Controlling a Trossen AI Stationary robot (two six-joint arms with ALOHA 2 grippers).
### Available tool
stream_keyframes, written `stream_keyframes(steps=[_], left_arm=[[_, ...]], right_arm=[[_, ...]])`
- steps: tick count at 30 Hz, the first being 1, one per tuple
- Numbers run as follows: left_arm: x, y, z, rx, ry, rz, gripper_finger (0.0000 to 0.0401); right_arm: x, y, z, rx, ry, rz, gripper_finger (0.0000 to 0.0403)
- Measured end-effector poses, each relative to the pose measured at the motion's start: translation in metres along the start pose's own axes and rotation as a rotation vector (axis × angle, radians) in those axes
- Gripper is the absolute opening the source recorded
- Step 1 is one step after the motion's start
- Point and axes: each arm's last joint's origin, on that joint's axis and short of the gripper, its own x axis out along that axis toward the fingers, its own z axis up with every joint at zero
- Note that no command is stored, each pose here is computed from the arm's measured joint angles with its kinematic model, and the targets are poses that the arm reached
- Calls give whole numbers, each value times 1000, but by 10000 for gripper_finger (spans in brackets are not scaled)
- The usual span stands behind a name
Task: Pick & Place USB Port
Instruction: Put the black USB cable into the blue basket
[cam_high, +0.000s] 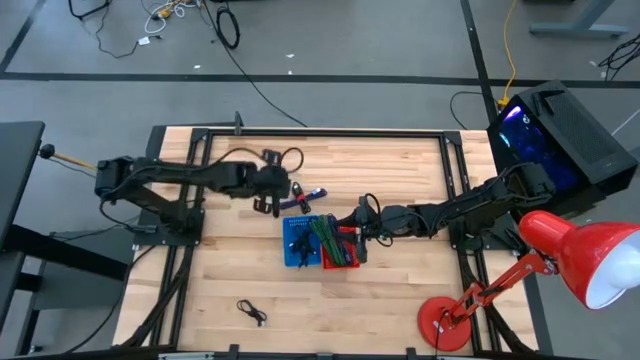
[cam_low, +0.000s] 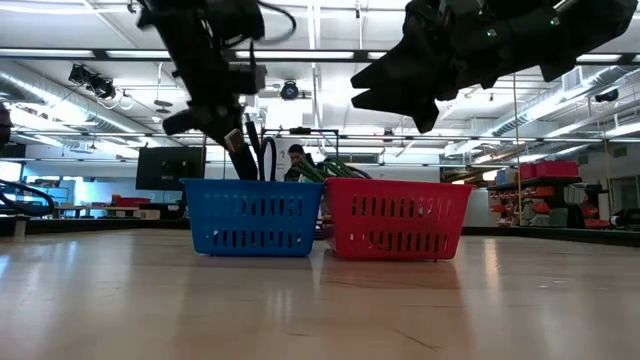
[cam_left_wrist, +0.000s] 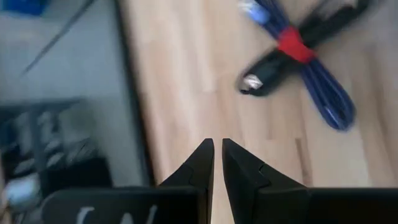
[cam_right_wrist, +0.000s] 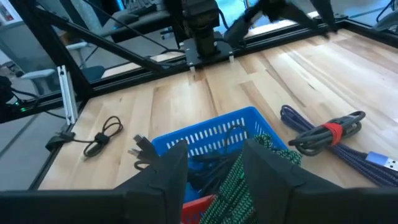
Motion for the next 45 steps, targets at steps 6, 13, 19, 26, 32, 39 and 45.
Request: stream_keyframes(steps=[6,13,19,26,32,39,45], left_arm=[[37,11,-3,176,-115,-184,39],[70,11,9,205,-248,-203,39],[86,-6,14,417,-242,-246,37],[83,-14,20,457,-247,-238,13],[80,-19,24,450,-255,-246,12],[79,-20,25,438,-246,-237,79],[79,-20,25,426,-244,-238,141]], right_arm=[[0,2,-1,1,2,6,156],[0,1,-1,-3,2,4,155],[-1,3,-1,1,5,6,155],[-1,5,-2,-10,11,13,155],[-1,5,-2,-10,10,13,155],[-1,5,-2,-10,11,13,155],[-1,5,-2,-10,11,13,155]])
